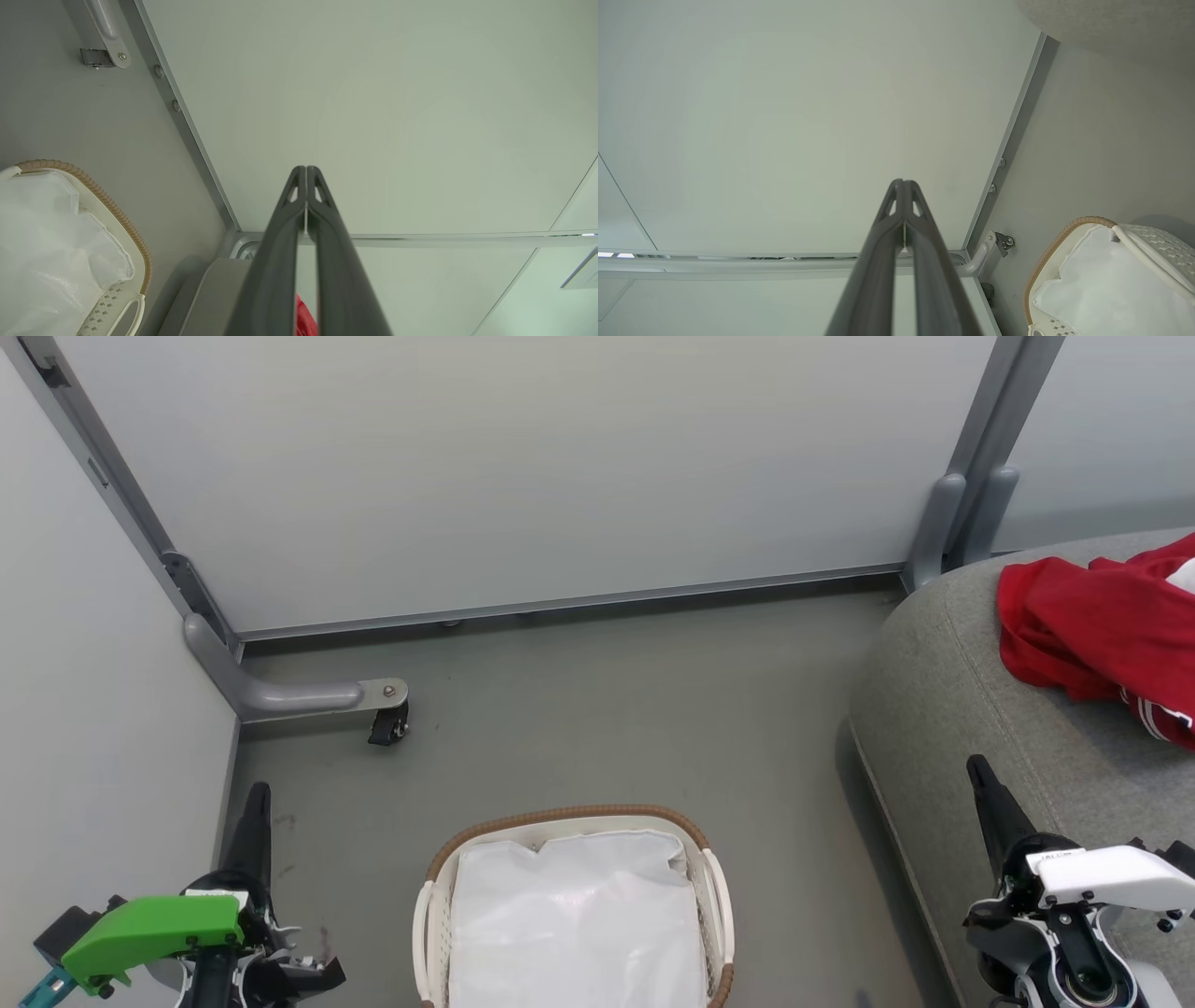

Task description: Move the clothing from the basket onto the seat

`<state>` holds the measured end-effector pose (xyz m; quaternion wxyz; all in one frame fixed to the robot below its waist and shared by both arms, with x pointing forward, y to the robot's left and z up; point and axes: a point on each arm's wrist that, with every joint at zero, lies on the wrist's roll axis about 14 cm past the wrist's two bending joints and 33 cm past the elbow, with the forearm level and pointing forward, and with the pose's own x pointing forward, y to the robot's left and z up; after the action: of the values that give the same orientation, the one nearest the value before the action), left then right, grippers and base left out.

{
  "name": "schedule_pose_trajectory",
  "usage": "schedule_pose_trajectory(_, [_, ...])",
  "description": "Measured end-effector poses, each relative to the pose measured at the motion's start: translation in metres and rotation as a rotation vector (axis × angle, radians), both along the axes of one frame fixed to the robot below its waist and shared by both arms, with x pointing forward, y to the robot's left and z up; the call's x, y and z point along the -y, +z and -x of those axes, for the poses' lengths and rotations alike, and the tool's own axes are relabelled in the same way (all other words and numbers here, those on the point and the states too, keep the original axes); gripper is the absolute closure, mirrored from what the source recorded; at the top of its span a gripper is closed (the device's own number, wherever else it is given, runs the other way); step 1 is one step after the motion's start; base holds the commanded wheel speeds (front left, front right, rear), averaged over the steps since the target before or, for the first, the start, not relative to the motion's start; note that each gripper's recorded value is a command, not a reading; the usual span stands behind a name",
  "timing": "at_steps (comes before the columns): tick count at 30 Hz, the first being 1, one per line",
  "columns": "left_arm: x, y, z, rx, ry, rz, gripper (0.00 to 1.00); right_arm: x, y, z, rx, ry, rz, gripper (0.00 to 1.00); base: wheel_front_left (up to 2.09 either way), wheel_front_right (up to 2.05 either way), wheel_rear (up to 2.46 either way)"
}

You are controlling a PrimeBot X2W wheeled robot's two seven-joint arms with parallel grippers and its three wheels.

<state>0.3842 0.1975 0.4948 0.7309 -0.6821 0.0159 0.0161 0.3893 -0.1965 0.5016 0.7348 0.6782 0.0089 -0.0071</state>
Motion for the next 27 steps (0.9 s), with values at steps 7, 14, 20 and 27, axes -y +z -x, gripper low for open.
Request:
schedule_pose_trajectory(7, [-0.0009, 0.0041, -0.0012, 0.016, 0.000, 0.042, 1.00, 0.0012, 0.0028, 0.0001, 0.011, 0.000, -0.047, 1.00, 0.00, 0.00, 0.00])
schedule_pose_trajectory(14, [-0.0017, 0.0091, -0.0034, 0.034, 0.000, 0.074, 1.00, 0.0024, 0.0047, 0.0003, 0.019, -0.002, -0.086, 1.00, 0.00, 0.00, 0.00])
schedule_pose_trajectory(20, [-0.0017, 0.0092, -0.0034, 0.034, 0.000, 0.074, 1.00, 0.0024, 0.0047, 0.0003, 0.019, -0.002, -0.086, 1.00, 0.00, 0.00, 0.00])
schedule_pose_trajectory(27, [-0.0017, 0.0092, -0.0034, 0.034, 0.000, 0.074, 1.00, 0.0025, 0.0048, 0.0003, 0.020, -0.002, -0.086, 1.00, 0.00, 0.00, 0.00])
